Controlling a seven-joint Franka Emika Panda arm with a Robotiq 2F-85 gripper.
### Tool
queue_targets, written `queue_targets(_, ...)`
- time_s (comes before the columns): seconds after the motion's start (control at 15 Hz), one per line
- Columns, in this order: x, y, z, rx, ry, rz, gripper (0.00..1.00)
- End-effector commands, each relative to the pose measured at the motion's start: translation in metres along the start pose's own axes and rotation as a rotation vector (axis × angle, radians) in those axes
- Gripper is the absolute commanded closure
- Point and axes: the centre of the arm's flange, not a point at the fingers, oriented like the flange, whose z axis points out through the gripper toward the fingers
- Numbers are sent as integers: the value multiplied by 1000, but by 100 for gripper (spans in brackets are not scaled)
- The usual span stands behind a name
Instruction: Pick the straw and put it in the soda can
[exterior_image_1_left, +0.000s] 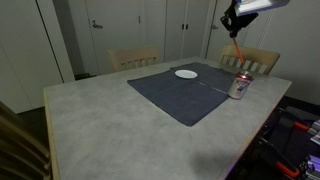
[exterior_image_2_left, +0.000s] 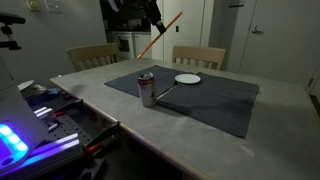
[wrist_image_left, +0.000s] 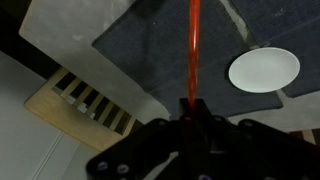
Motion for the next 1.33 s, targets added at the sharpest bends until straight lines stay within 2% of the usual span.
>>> queue_targets(0.0, -6, 4, 14, -48, 24, 49, 98)
queue_targets(0.73, -26, 15, 36, -189, 28, 199, 98)
queue_targets(1.27, -41, 19, 39, -252, 32, 268, 98)
